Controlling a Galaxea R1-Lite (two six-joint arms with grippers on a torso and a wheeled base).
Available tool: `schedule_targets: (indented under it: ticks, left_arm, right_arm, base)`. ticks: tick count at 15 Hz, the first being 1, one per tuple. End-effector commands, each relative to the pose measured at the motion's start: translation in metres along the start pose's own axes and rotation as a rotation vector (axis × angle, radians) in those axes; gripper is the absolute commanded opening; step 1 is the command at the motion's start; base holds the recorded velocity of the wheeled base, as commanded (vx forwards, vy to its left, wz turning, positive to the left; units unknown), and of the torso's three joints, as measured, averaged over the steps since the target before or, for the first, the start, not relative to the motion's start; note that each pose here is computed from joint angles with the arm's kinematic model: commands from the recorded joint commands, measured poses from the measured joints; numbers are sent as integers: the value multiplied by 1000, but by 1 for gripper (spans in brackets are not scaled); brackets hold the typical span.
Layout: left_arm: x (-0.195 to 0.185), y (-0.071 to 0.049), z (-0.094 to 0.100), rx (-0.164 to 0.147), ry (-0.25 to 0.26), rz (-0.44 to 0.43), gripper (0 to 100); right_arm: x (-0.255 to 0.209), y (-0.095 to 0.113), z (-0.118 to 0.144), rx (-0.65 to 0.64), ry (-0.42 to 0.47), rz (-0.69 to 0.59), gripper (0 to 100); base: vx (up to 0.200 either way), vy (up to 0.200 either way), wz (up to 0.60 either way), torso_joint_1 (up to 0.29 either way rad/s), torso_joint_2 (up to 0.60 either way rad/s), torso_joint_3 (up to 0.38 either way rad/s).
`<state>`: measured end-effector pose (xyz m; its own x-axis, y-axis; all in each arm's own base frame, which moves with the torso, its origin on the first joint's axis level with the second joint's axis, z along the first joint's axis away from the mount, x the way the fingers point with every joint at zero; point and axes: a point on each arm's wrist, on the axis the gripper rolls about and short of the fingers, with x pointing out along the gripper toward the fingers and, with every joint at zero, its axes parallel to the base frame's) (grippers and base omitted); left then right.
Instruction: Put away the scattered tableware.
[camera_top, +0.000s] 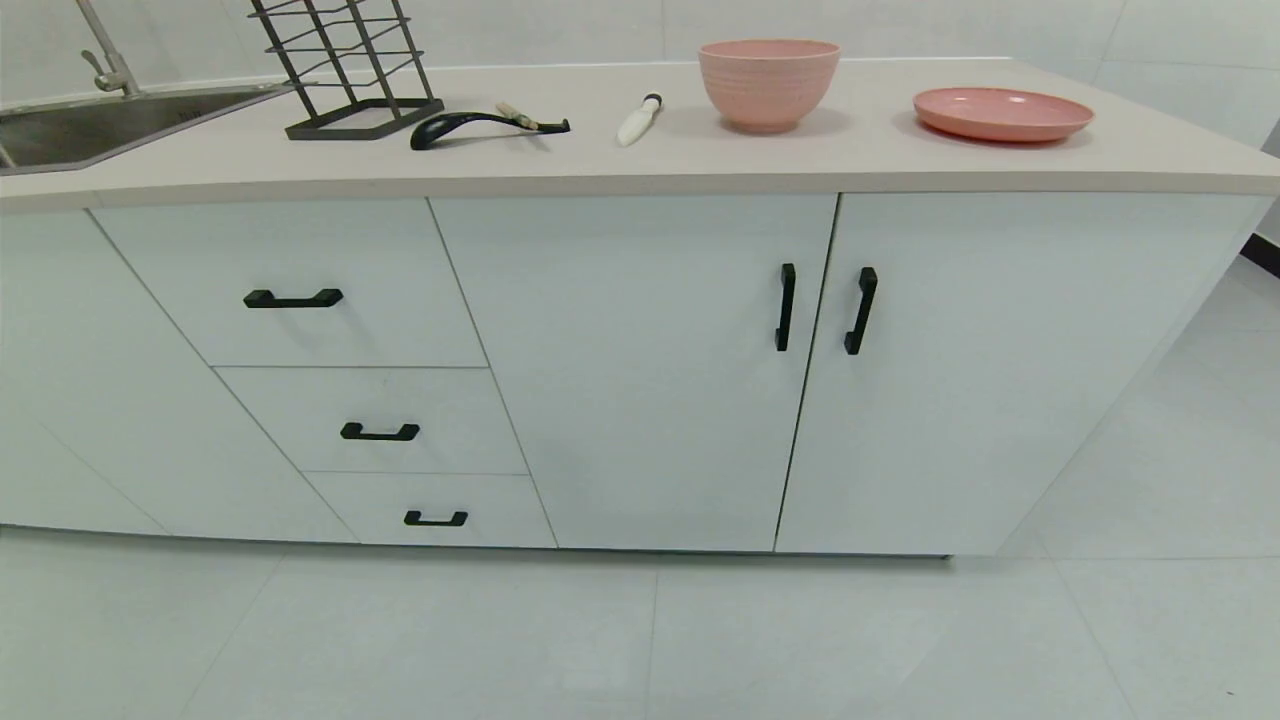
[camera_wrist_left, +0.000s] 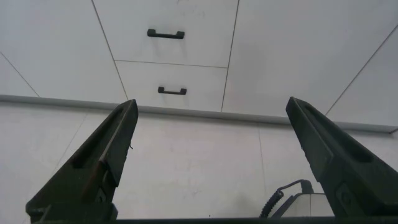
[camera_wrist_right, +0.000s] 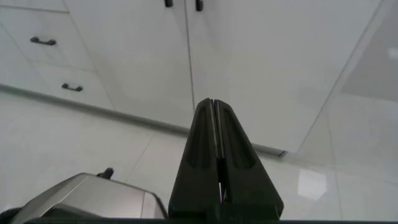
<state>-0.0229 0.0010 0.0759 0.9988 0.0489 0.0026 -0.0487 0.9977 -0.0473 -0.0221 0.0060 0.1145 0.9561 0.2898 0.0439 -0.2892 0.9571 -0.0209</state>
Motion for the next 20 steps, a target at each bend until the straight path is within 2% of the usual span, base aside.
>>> schedule_targets:
  ticks: [1,3,6,8,11,15,17,18,19,20]
  left_arm:
    - [0,0,0,0,-1,0,100]
    - [0,0,0,1,1,0,100]
    - [0,0,0,4,-1,0,100]
    - [0,0,0,6,1,0,100]
    - [0,0,0,4,1,0,100]
    - [0,0,0,6,1,0,100]
    - [0,0,0,1,0,-1,100]
    - [0,0,0,1,-1,0,100]
    - [0,0,1,-1,-11,-2,100]
    - [-1,-1,12,-9,-118,-9,100]
  right_arm:
    - [22,-5,16,48,154,101,0]
    - [44,-9,27,61,221,161,0]
    - [78,-13,37,51,211,225,0]
    - [130,-19,42,32,187,232,0]
    - [185,-25,28,-13,139,262,0]
    - [210,-26,19,-23,105,326,0]
    - [232,-28,6,-40,65,392,0]
    - [240,-28,0,-34,83,413,0]
    - [248,-29,2,-41,68,414,0]
    - [260,-30,9,-55,25,412,0]
  base:
    - [0,0,0,0,0,0]
    - [0,0,0,0,0,0]
    - [0,0,0,0,0,0]
    - [0,0,0,0,0,0]
    - [0,0,0,0,0,0]
    - [0,0,0,0,0,0]
    - [0,0,0,0,0,0]
    - [0,0,0,0,0,0]
    - [0,0,0,0,0,0]
    - [0,0,0,0,0,0]
